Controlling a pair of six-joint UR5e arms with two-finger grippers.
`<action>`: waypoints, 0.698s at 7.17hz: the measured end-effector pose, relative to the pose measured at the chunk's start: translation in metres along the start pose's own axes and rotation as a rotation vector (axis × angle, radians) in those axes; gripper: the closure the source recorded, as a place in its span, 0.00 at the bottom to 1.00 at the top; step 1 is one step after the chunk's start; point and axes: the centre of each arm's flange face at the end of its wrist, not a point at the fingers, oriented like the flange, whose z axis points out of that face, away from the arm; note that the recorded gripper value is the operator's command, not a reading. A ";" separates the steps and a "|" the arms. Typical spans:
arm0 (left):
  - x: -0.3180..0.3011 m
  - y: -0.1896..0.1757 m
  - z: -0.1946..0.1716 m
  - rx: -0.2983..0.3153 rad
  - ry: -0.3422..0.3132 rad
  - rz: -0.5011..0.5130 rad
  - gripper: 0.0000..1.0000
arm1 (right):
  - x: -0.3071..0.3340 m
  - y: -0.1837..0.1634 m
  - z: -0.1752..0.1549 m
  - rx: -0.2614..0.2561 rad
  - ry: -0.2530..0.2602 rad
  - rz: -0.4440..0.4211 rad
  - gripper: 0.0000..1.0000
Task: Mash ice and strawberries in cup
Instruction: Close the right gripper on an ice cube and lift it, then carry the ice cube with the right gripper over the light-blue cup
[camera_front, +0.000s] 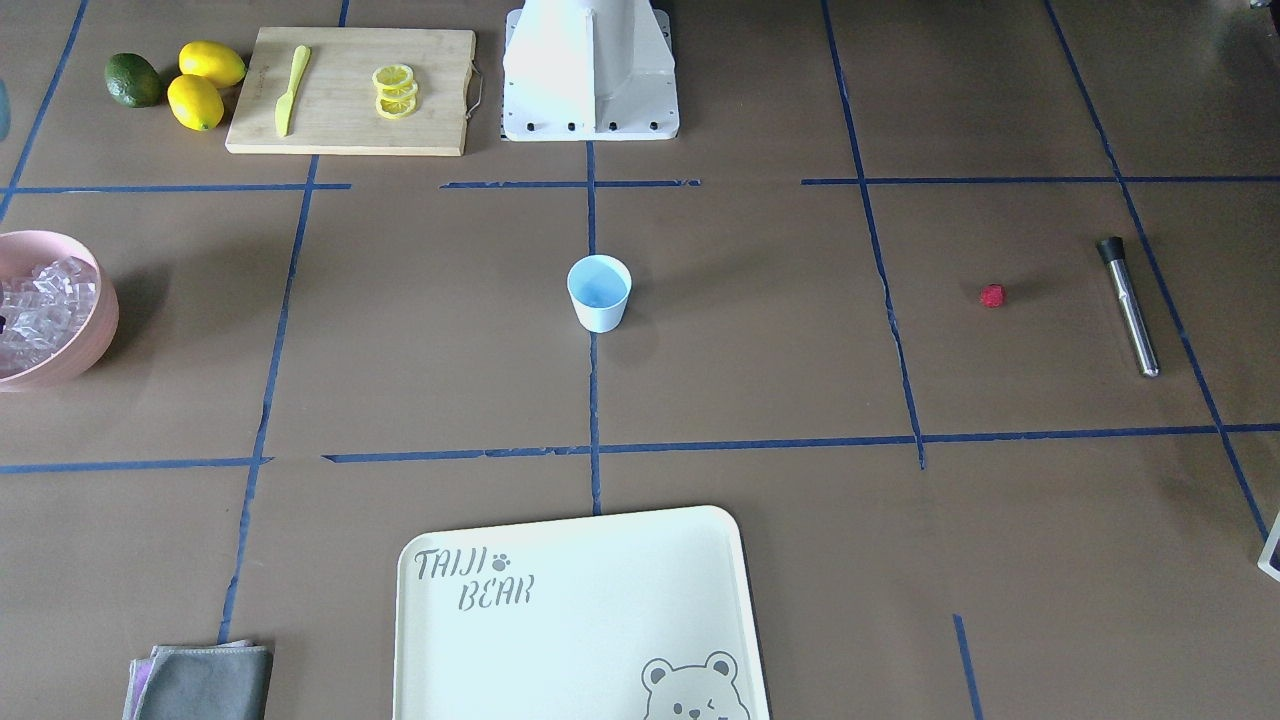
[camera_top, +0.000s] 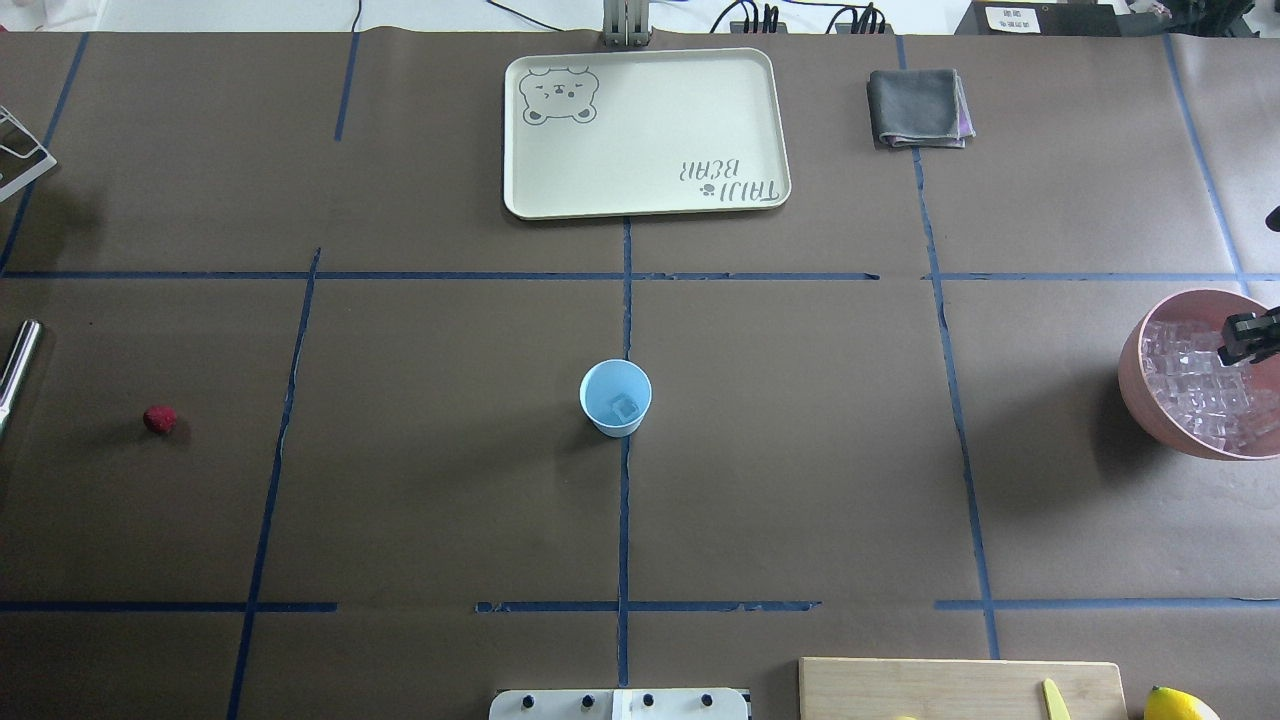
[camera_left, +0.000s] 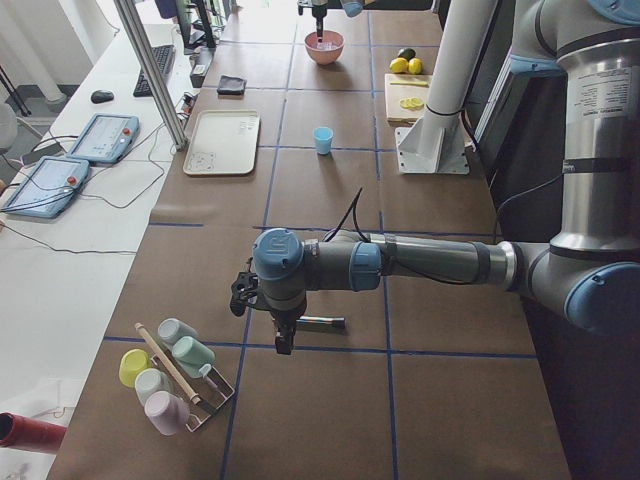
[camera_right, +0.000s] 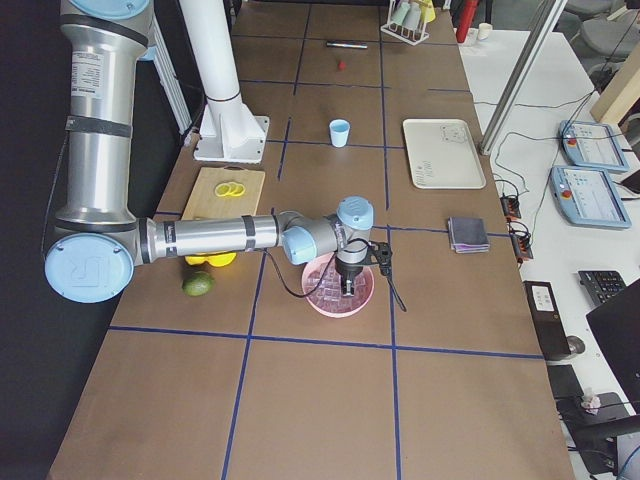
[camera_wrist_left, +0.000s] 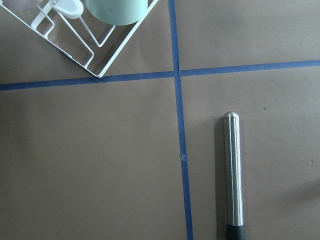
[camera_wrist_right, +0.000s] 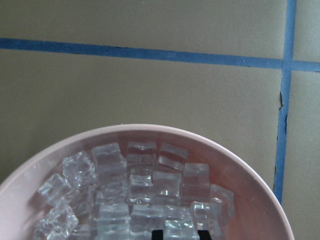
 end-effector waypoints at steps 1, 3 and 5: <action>0.000 0.000 0.000 0.000 0.000 0.000 0.00 | 0.000 0.002 -0.003 0.004 -0.001 -0.004 1.00; 0.002 0.000 -0.002 0.003 0.000 0.003 0.00 | 0.000 0.024 -0.035 0.035 -0.013 -0.007 1.00; 0.002 0.000 -0.002 0.004 0.000 0.004 0.00 | -0.022 0.041 -0.094 0.062 -0.018 0.010 1.00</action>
